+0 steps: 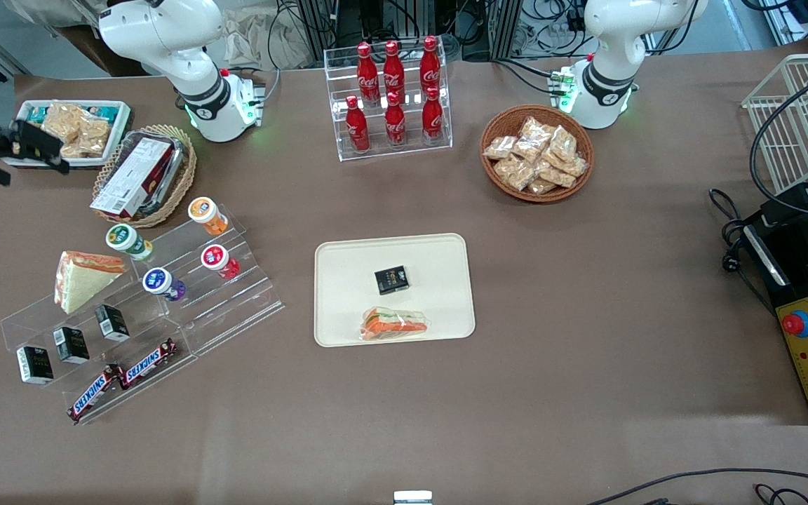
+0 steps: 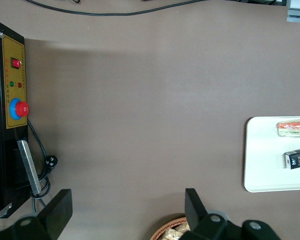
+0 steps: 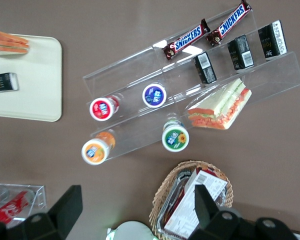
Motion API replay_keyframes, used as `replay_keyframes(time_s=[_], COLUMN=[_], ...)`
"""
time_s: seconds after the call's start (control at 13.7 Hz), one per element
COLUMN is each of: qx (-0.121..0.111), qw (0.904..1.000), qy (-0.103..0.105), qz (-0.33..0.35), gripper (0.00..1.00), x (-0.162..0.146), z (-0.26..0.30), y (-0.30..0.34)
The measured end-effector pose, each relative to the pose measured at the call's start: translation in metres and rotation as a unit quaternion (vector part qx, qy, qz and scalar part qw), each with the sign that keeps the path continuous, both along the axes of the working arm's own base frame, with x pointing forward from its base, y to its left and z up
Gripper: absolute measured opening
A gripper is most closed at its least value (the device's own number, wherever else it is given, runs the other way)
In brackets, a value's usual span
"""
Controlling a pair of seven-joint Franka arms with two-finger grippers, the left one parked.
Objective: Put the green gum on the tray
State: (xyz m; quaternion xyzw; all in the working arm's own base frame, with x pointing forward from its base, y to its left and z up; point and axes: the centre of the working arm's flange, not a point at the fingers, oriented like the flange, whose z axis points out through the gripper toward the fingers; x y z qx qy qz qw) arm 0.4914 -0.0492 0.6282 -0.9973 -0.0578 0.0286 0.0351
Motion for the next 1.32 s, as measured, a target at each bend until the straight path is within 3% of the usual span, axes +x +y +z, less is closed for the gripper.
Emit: replay_keyframes(time_s=[0.37,0.73,1.32], qx=[-0.010,-0.011,-0.007], qw=[0.9999,0.9998,0.9998], qy=[0.002,-0.007,0.001], qz=[-0.013,-0.018,-0.021], gripper=[1.00,1.00,1.00], x=[0.011,-0.007,-0.025], z=[-0.108,-0.194,-0.227], y=[-0.018,-0.046,-0.044])
